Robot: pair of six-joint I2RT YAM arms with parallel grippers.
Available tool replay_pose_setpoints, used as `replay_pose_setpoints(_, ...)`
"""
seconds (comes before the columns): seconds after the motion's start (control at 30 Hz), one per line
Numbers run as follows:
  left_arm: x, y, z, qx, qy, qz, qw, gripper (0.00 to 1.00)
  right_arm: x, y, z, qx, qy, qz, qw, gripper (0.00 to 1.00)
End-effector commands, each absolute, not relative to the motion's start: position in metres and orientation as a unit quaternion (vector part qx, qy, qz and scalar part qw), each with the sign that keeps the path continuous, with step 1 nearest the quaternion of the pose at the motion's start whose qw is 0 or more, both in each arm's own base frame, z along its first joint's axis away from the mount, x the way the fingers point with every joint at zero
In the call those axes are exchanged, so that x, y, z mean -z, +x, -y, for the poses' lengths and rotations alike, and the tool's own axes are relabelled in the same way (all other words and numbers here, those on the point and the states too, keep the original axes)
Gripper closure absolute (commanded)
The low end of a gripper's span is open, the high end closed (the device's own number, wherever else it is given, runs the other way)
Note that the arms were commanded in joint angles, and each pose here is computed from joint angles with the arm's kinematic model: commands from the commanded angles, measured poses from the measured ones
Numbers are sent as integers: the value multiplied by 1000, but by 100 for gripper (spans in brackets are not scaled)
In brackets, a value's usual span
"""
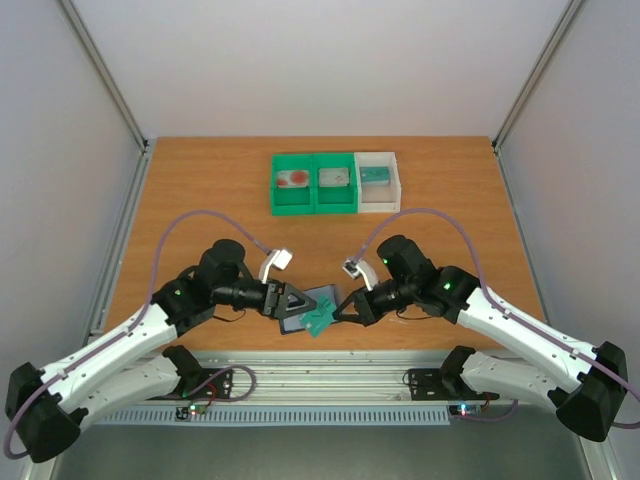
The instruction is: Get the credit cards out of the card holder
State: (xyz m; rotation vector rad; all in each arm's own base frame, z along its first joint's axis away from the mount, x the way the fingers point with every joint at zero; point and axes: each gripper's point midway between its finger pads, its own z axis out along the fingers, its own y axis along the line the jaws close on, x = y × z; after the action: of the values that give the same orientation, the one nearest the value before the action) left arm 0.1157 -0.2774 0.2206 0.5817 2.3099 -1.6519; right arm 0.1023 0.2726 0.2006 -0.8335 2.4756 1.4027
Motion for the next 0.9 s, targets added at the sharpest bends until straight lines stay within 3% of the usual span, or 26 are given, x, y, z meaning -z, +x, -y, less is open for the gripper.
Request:
replay_pose_setpoints(0.0,-227,132,263,513,180,-820,180,22,-204,124,-267,-440,-238,-856,132,99)
replay_pose_setpoints(0.1,-220,141,252,475,158,-842,200,4,-202,134,-266,-424,-224,-865,150,99)
replay_pose_setpoints(0.17,-209,148,244,443,143,-859,211,1,-200,143,-265,-414,-211,-870,163,99)
replay_pose_setpoints(0.57,-113,168,199,251,42,-954,157,1,-181,240,-248,-327,-74,-912,234,99)
replay_pose_setpoints(0.67,-86,170,183,195,14,-970,145,6,-180,266,-238,-318,-38,-917,240,99)
replay_pose_setpoints(0.87,-61,175,182,191,-15,-971,145,13,-186,319,-216,-275,4,-927,256,99)
